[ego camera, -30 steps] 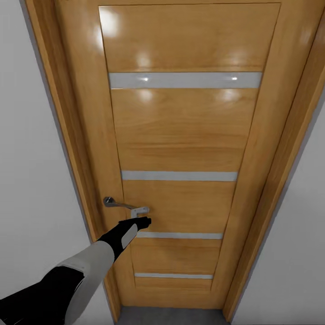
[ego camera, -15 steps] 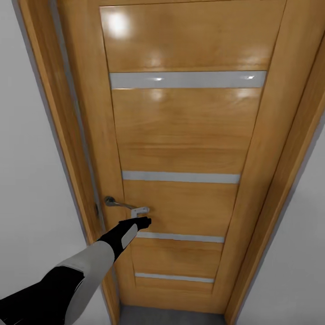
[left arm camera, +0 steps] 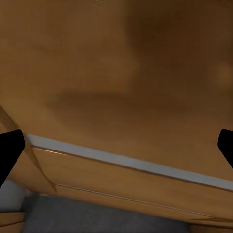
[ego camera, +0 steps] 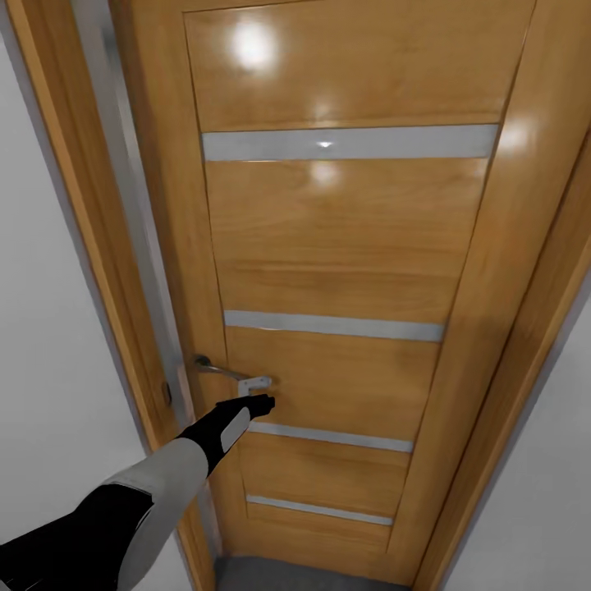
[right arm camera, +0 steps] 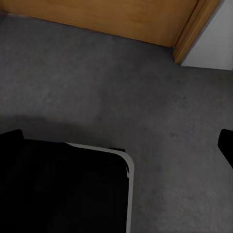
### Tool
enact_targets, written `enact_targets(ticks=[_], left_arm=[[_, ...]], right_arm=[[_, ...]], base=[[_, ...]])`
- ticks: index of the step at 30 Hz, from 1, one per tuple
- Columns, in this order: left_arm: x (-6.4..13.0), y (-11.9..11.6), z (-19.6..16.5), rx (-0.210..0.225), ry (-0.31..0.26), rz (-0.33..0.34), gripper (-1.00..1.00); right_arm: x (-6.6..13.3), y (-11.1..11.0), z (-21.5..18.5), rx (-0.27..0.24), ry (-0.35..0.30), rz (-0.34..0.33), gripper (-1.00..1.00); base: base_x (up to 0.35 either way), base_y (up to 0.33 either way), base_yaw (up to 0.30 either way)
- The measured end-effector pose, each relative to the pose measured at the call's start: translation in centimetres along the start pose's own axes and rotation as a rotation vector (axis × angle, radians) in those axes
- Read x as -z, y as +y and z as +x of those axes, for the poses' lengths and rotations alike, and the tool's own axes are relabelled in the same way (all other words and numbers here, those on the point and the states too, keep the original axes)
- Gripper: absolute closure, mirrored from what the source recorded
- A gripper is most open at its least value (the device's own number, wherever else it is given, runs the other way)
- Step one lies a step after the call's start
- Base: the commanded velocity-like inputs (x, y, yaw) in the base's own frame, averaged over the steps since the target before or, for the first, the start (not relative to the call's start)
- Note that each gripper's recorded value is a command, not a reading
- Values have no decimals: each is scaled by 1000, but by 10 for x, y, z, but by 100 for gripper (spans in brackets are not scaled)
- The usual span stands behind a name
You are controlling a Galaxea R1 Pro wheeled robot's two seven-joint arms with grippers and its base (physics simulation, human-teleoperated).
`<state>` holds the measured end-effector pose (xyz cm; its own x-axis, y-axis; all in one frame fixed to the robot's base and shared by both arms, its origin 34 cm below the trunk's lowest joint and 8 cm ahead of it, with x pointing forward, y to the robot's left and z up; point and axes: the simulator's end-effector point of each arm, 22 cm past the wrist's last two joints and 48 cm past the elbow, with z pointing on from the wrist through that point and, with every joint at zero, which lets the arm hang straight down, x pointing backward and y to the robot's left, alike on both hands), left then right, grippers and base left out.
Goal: Move the two storage containers from the living room to the garage. In the garage, place one container on the floor and stack the other container on top of it (either order is fine).
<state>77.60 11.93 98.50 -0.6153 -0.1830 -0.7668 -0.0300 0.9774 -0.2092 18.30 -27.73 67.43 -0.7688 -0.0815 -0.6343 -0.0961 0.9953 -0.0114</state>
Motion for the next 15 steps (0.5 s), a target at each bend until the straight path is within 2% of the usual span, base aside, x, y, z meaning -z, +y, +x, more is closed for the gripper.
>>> enact_targets(ticks=[7, 15], left_arm=[[0, 1, 0, -6, 0, -3, -100], [0, 1, 0, -7, 0, -4, -100]], right_arm=[[0, 0, 0, 0, -1, 0, -100], [0, 0, 0, 0, 0, 0, -100]], base=[[273, -57, 0], [55, -11, 0]])
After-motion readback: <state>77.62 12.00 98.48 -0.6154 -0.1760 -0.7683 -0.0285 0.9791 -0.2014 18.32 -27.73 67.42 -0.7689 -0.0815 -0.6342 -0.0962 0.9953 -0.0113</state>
